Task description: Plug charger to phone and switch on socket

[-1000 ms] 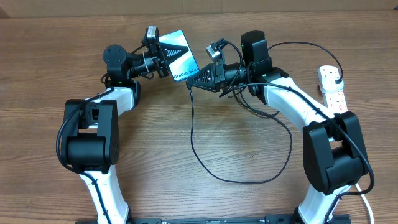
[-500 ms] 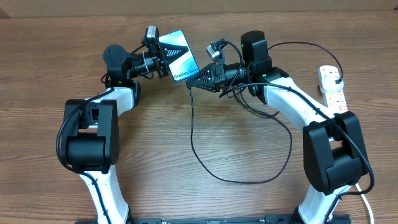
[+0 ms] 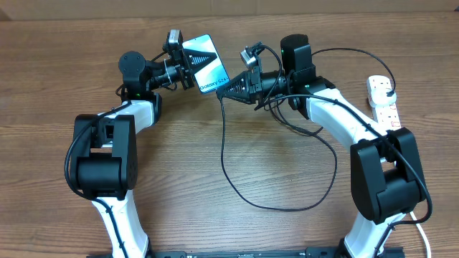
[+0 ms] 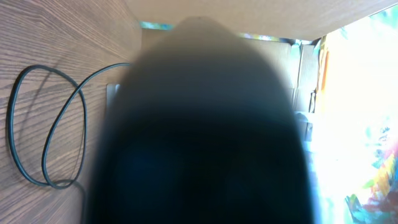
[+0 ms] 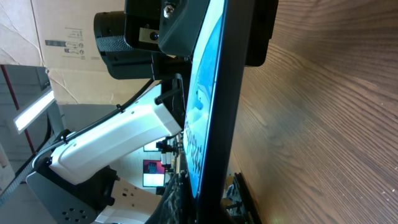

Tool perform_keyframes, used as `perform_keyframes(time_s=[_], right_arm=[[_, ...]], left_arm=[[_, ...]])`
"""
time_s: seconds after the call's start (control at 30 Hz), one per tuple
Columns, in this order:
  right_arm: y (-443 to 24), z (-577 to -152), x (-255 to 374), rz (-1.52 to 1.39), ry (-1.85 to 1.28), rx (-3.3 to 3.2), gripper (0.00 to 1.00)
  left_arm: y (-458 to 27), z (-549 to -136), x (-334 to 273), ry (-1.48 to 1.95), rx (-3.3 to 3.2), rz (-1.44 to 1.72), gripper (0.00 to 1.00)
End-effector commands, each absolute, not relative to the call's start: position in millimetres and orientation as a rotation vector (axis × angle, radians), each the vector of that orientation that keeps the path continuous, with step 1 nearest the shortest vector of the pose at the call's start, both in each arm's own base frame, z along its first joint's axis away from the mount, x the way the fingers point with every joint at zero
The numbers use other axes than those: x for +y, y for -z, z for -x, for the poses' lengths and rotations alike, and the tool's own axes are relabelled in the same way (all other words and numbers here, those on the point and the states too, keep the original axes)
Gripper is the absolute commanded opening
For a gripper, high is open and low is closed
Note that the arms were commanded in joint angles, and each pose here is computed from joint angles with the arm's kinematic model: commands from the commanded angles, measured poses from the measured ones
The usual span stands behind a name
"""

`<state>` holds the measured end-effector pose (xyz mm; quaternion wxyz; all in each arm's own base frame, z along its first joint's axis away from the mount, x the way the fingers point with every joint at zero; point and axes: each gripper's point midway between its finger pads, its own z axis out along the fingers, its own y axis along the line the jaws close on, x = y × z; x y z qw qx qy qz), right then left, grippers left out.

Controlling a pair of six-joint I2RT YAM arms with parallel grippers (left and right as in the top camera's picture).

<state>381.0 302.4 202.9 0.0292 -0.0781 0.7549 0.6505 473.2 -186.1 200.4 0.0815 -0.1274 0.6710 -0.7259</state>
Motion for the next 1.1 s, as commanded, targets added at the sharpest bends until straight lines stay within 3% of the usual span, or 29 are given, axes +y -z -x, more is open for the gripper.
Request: perform_keyframes(time_s=[0.0,0.53,1.07], right_arm=[[-213,-399,297,0.205,-1.932,2.280,0.04],[-210,-396,304,0.205,-1.926,2.294,0.04],[-210,-407,288,0.164,-1.906,2.278,0.04]], left_arm=[[-208,-447,-211,2.207,2.080,0.183,0.04],[-207,-431,-234,2.243,2.129,0.098,0.04],[-199,-389,-235,2.293,2.294,-0.194,0.04]])
